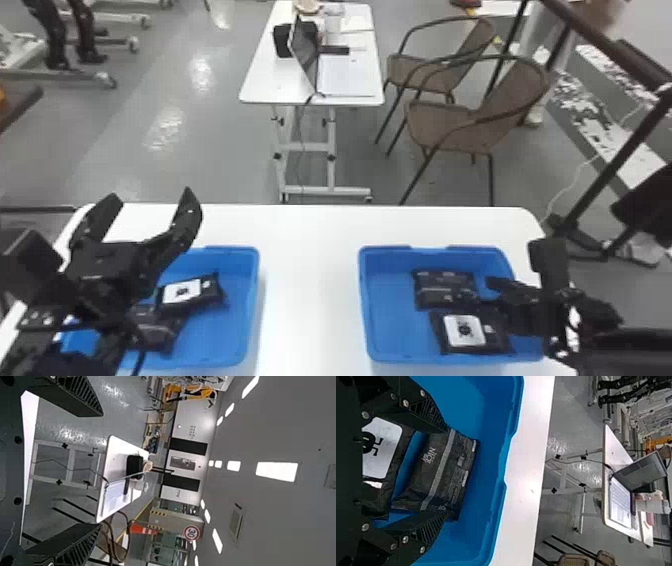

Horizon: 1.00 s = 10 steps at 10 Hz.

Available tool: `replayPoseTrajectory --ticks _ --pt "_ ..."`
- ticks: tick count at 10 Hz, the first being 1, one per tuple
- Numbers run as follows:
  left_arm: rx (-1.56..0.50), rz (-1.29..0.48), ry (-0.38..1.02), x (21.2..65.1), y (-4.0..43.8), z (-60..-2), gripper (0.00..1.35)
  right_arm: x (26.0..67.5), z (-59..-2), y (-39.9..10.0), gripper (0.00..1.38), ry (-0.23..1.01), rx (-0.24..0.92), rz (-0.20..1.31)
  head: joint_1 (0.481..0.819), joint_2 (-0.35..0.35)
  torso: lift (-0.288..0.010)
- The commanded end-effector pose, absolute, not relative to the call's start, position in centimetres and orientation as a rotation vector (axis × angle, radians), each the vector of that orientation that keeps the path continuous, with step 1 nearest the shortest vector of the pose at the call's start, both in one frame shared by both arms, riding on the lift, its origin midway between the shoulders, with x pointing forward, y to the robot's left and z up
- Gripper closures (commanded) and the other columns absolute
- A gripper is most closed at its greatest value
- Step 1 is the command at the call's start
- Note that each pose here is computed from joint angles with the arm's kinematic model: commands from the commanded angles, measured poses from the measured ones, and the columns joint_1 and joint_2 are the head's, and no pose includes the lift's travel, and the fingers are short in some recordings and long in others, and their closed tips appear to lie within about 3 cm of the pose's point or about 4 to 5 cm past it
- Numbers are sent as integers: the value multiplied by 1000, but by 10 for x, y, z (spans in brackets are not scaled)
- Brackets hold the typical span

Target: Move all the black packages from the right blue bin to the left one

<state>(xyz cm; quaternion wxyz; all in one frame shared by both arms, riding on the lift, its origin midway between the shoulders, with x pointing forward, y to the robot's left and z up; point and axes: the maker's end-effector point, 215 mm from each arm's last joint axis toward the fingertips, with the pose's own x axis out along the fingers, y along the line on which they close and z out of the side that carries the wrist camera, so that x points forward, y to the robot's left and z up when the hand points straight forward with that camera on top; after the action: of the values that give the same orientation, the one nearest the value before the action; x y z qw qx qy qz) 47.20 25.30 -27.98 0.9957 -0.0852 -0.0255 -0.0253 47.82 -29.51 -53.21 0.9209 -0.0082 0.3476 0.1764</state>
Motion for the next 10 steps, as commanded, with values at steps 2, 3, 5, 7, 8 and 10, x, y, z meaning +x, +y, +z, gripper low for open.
replayPoseTrajectory --ticks 2,3,5,7,8,10 --pt "-172 -48 -57 472 254 -278 15 488 -548 -286 338 742 -10 408 695 -48 -42" --pt "-173 -47 -57 472 255 -278 15 493 -552 -279 341 755 -22 436 695 -41 -42" --pt "-176 -45 -59 471 256 -278 15 498 -561 -275 335 786 -52 456 695 -25 -42" --pt "-185 -37 -69 471 259 -275 15 491 -568 -281 335 821 -63 444 695 -22 -42" --pt "-188 -32 -67 470 259 -277 15 490 -570 -285 335 833 -66 437 695 -23 -42" --pt "-187 -26 -75 469 261 -275 18 489 -579 -285 340 866 -69 445 695 -28 -42"
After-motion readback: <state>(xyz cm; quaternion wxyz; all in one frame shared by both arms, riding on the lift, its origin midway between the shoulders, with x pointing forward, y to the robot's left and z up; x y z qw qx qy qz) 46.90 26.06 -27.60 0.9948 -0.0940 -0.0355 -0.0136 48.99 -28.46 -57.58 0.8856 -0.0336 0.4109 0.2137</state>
